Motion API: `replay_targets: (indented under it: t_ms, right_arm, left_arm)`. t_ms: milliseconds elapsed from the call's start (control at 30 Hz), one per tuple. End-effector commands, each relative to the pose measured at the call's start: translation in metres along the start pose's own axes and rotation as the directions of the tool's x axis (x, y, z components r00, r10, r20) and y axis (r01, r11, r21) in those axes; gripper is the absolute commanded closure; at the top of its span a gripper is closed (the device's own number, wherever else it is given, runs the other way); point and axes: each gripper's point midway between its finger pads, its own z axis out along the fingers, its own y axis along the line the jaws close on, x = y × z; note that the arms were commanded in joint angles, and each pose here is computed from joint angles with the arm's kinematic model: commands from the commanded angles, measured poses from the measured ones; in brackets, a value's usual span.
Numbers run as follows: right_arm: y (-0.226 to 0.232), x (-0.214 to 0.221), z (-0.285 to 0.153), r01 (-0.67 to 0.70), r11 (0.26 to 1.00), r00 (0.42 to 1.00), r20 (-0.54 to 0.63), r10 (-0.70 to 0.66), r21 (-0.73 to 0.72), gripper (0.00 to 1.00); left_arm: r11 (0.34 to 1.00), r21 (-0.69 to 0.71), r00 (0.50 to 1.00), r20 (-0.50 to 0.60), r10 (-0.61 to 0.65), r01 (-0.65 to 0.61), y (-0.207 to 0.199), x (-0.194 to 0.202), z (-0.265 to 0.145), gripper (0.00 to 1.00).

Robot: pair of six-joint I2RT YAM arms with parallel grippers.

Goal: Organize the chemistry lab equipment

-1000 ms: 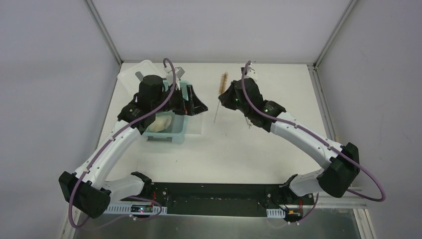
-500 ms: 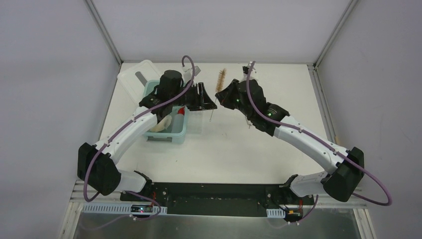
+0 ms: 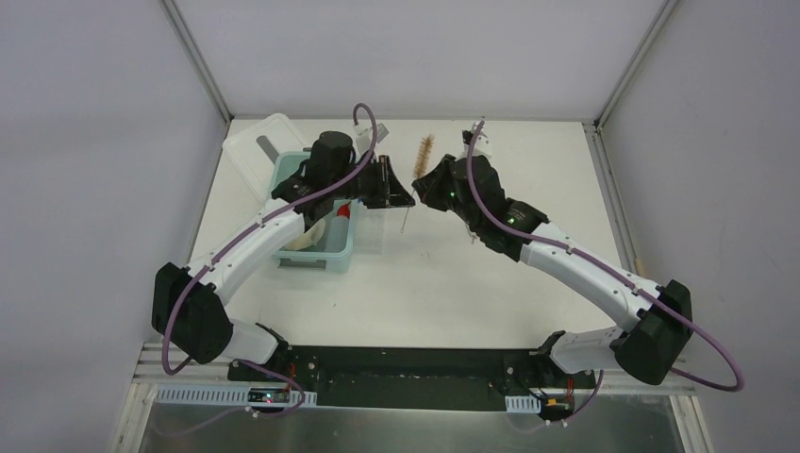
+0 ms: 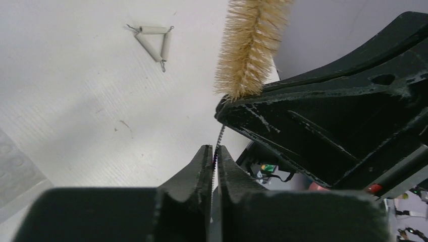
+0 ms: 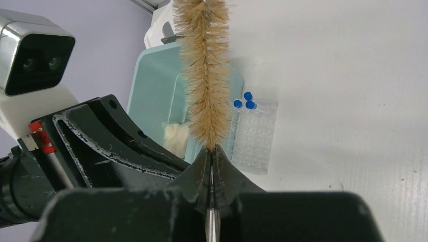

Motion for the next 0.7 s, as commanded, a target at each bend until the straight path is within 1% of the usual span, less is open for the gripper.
replay_targets:
  t_ms: [0, 100, 167, 200, 233, 267, 367, 433, 500, 533, 600, 667]
  right_arm:
    - [0.014, -0.019, -0.01, -0.016, 0.999, 0.998, 0.064, 0.019, -0.05, 1.0]
    - [0.011, -0.016, -0.01, -0.012, 0.999, 0.998, 0.061, 0.014, -0.042, 1.0]
    - [0.005, -0.015, -0.009, -0.002, 1.0, 0.999, 0.051, 0.003, -0.01, 1.0]
    - [0.001, -0.014, -0.008, 0.006, 1.0, 0.999, 0.048, -0.007, 0.011, 0.94]
    - [-0.004, -0.014, -0.007, 0.028, 0.999, 0.999, 0.044, -0.03, 0.036, 0.8]
    - [-0.01, -0.015, -0.006, 0.048, 0.997, 0.998, 0.044, -0.05, 0.064, 0.69]
    - [-0.029, -0.022, -0.009, 0.111, 0.983, 0.991, 0.053, -0.12, 0.149, 0.47]
    - [-0.04, -0.029, -0.014, 0.136, 0.973, 0.986, 0.066, -0.15, 0.187, 0.35]
    - [-0.055, -0.035, -0.018, 0.146, 0.965, 0.984, 0.068, -0.164, 0.217, 0.28]
    - [-0.063, -0.037, -0.019, 0.143, 0.963, 0.985, 0.064, -0.162, 0.229, 0.26]
    - [-0.081, -0.036, -0.02, 0.135, 0.959, 0.988, 0.038, -0.149, 0.248, 0.23]
    - [-0.104, -0.035, -0.017, 0.124, 0.948, 0.991, 0.011, -0.133, 0.293, 0.23]
  left_arm:
    - [0.998, 0.044, 0.999, 0.031, 0.037, -0.039, -0.017, -0.013, 0.005, 0.99]
    - [0.998, 0.026, 0.997, 0.045, 0.056, -0.057, -0.013, -0.013, 0.004, 1.0]
    - [0.997, -0.008, 0.995, 0.069, 0.073, -0.073, -0.008, -0.015, -0.002, 1.0]
    - [0.996, -0.033, 0.993, 0.08, 0.085, -0.083, -0.005, -0.016, -0.005, 1.0]
    - [0.993, -0.066, 0.991, 0.082, 0.101, -0.096, 0.001, -0.015, -0.007, 1.0]
    - [0.989, -0.097, 0.99, 0.085, 0.116, -0.107, 0.007, -0.016, -0.011, 1.0]
    - [0.974, -0.198, 0.99, 0.06, 0.129, -0.115, 0.033, -0.016, -0.023, 1.0]
    - [0.959, -0.266, 0.991, 0.054, 0.121, -0.103, 0.053, -0.019, -0.039, 1.0]
    - [0.937, -0.331, 0.988, 0.065, 0.143, -0.113, 0.069, -0.026, -0.059, 1.0]
    - [0.924, -0.364, 0.985, 0.074, 0.158, -0.121, 0.075, -0.03, -0.07, 1.0]
    - [0.884, -0.448, 0.979, 0.082, 0.187, -0.132, 0.091, -0.036, -0.096, 1.0]
    - [0.825, -0.547, 0.978, 0.048, 0.201, -0.142, 0.112, -0.037, -0.118, 1.0]
